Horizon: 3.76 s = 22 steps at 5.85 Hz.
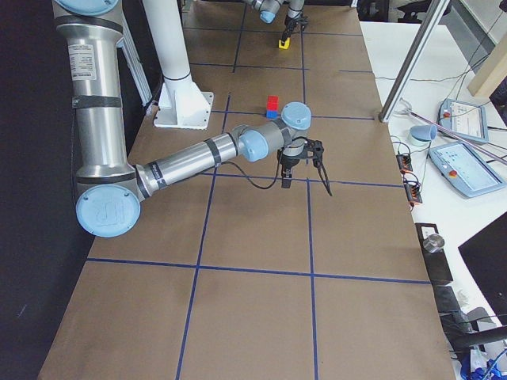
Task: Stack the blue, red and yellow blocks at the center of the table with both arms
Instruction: 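Lower the left gripper onto the yellow cube and grasp it, then carry the yellow cube with the left gripper over the red cube, then lower the yellow cube onto the red cube and open the left gripper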
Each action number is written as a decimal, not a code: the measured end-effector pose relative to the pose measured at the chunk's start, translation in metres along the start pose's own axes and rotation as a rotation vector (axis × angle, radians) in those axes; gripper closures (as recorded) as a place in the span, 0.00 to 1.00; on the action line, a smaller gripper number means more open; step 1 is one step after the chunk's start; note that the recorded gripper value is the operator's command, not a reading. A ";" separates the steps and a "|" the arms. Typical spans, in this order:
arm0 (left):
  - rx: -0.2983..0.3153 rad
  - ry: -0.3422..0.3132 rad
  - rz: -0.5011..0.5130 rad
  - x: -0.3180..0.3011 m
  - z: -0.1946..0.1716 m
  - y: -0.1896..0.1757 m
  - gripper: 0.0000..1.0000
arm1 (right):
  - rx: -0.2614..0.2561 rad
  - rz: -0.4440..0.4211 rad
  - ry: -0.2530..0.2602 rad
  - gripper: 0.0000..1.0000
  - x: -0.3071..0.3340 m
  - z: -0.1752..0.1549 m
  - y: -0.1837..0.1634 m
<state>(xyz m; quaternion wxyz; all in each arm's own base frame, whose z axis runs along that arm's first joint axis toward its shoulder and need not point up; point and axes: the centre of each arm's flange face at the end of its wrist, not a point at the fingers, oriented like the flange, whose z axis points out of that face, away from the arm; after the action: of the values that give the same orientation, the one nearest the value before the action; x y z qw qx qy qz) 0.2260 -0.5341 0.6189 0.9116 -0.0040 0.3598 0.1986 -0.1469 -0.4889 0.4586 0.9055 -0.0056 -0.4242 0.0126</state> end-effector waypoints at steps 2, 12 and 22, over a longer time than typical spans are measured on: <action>0.052 -0.033 -0.034 0.028 -0.034 -0.016 1.00 | 0.003 -0.002 -0.002 0.00 -0.001 -0.001 0.000; 0.188 0.069 -0.312 0.591 -0.151 -0.106 1.00 | 0.072 -0.016 -0.023 0.00 0.008 -0.023 -0.007; 0.215 0.033 -0.291 0.616 -0.145 -0.116 0.95 | 0.069 -0.008 -0.023 0.00 0.010 -0.022 -0.003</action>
<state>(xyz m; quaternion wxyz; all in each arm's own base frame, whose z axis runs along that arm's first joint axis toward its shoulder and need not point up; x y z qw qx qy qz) 0.5815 -0.4418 0.0900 0.9200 0.0382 0.3894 0.0247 -0.1230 -0.4920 0.4523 0.9003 0.0276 -0.4338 0.0235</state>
